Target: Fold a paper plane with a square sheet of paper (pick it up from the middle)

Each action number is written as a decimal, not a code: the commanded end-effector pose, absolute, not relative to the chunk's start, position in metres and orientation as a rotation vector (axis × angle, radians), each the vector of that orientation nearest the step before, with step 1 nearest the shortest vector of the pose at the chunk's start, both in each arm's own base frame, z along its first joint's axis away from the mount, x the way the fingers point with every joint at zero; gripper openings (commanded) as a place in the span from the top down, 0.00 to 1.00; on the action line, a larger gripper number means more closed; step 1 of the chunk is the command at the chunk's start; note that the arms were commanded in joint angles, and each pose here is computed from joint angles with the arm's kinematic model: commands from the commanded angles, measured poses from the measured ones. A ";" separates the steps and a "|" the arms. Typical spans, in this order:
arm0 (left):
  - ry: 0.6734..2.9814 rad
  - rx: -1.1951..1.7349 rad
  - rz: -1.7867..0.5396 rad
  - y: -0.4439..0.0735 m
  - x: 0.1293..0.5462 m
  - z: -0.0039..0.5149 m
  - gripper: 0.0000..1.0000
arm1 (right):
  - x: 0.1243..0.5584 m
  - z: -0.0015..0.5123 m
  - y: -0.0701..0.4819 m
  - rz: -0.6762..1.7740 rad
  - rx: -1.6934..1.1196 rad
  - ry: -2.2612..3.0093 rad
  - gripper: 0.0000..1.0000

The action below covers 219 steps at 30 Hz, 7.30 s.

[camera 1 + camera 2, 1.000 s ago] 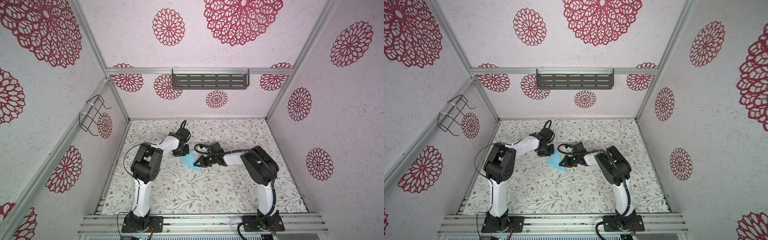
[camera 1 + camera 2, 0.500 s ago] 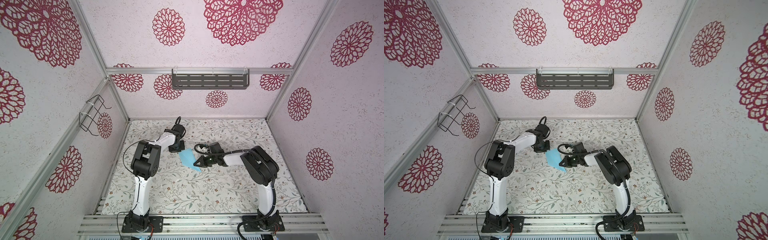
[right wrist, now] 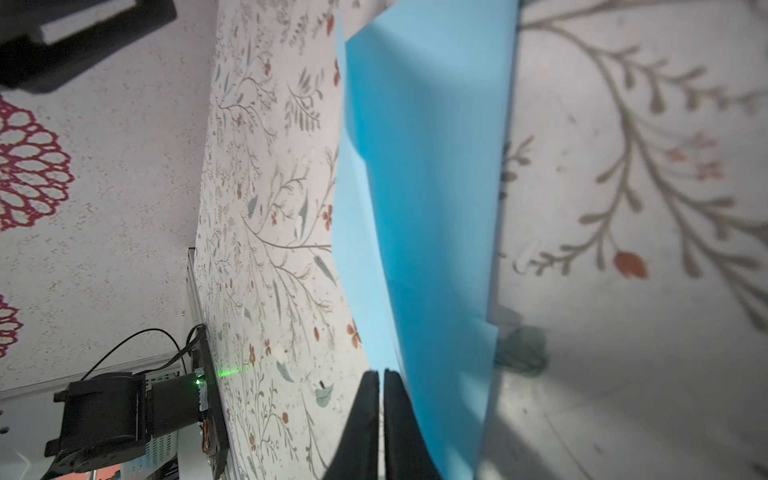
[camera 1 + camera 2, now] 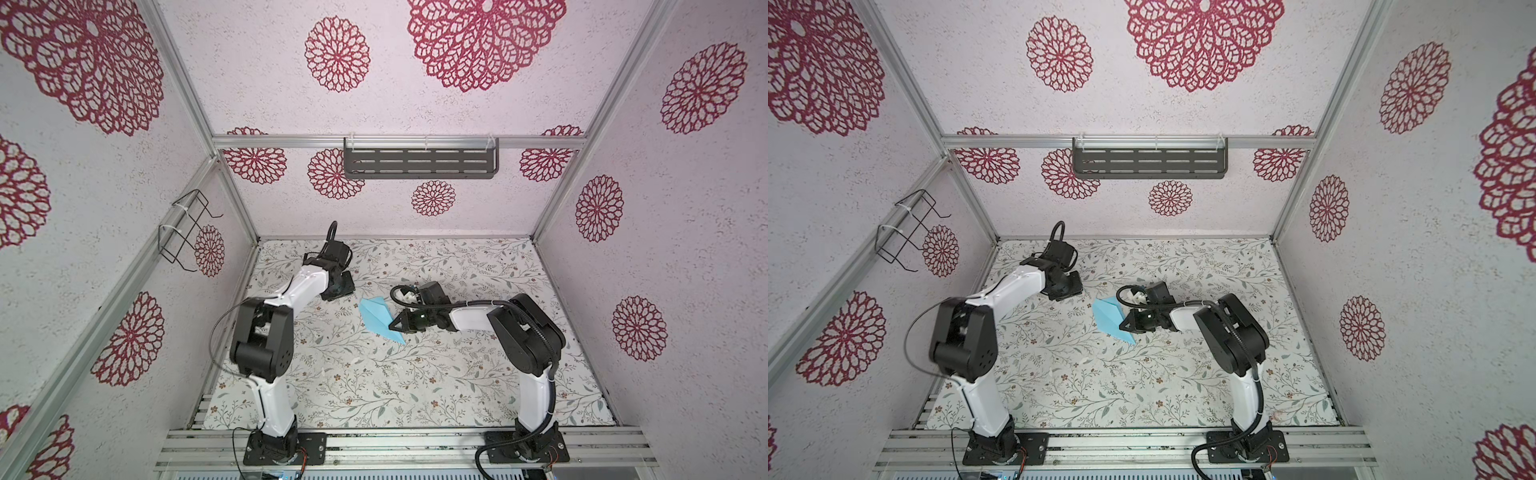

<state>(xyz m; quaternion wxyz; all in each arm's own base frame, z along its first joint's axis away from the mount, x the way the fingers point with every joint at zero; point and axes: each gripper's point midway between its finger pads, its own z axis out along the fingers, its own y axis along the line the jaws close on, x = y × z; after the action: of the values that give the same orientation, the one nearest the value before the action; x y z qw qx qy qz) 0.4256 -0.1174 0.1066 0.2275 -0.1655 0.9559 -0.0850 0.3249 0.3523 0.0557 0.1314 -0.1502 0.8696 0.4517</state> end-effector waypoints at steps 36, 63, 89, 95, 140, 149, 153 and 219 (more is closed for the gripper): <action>2.211 -0.431 -1.066 -0.168 0.363 0.143 0.03 | 0.349 0.134 0.378 1.439 -0.945 2.108 0.96; 1.883 -0.129 -1.395 -0.210 0.365 0.225 0.56 | 0.318 0.262 0.386 2.111 -0.706 1.749 0.99; 1.856 -0.148 -1.437 -0.210 0.371 0.221 0.67 | 0.336 0.230 0.387 1.995 -0.606 1.907 0.96; 1.874 -0.140 -1.407 -0.207 0.372 0.214 0.71 | 0.337 0.231 0.386 1.995 -0.594 1.914 0.96; 2.569 -0.225 0.386 -0.054 0.347 0.175 0.94 | 0.408 0.243 0.175 0.353 -0.156 2.001 0.19; 2.538 -0.064 1.019 -0.055 0.369 0.170 0.92 | 0.406 0.253 0.124 0.200 0.006 1.992 0.01; 2.543 0.112 1.200 -0.079 0.387 0.126 0.92 | 0.406 0.238 0.134 0.327 -0.039 2.045 0.01; 2.838 -0.182 0.243 -0.107 0.345 0.029 0.45 | 0.393 0.163 0.190 0.789 0.079 2.164 0.01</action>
<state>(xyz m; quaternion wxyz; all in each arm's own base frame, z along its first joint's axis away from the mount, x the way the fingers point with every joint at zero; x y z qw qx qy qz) 0.3312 -0.1076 0.0273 0.1285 -0.0646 0.9859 0.0852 0.3854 0.1818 0.1455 0.3925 0.0337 0.8703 0.2956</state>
